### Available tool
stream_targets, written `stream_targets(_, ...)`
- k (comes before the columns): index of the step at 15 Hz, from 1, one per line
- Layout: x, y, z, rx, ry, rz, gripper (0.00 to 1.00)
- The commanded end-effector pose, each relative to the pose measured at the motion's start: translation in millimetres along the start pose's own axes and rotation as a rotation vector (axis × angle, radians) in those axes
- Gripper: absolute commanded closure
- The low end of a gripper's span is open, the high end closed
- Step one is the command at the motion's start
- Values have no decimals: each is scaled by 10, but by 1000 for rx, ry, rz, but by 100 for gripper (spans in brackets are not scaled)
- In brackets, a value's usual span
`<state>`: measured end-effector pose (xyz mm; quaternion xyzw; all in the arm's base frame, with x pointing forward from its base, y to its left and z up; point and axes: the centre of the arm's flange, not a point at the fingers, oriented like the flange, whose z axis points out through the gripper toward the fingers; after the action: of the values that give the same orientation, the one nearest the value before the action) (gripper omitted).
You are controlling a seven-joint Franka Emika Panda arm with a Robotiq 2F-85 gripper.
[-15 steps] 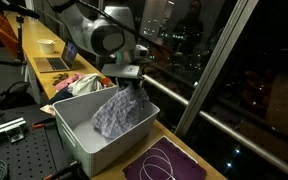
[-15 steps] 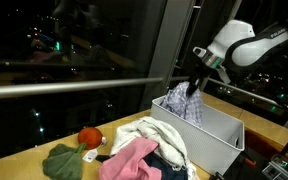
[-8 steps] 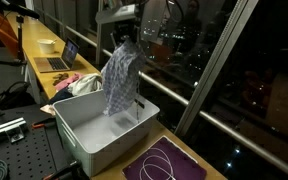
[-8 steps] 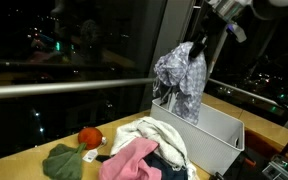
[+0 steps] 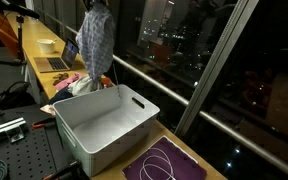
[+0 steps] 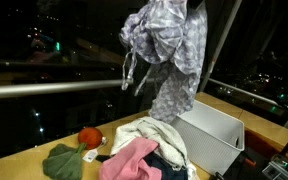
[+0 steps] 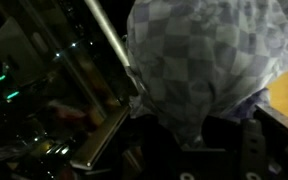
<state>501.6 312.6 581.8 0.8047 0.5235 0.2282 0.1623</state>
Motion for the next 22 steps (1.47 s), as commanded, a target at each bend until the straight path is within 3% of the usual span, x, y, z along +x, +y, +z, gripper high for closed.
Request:
stream_targets(1, 879, -306, -384, -17, -3, -88, 100)
stream_targets(5, 1241, -690, -635, -13, 13, -154, 100)
stream_targets(12, 1432, -1020, -232, 47, -2, -199, 100)
stream_targets(13, 1449, -1046, -183, 55, -5, -202, 91)
stream_targets(14, 1448, -1066, -133, 61, -9, -204, 74)
stream_targets(18, 1308, -949, -42, 78, -19, -196, 45)
stream_targets(22, 889, -518, 52, 80, -33, -152, 16)
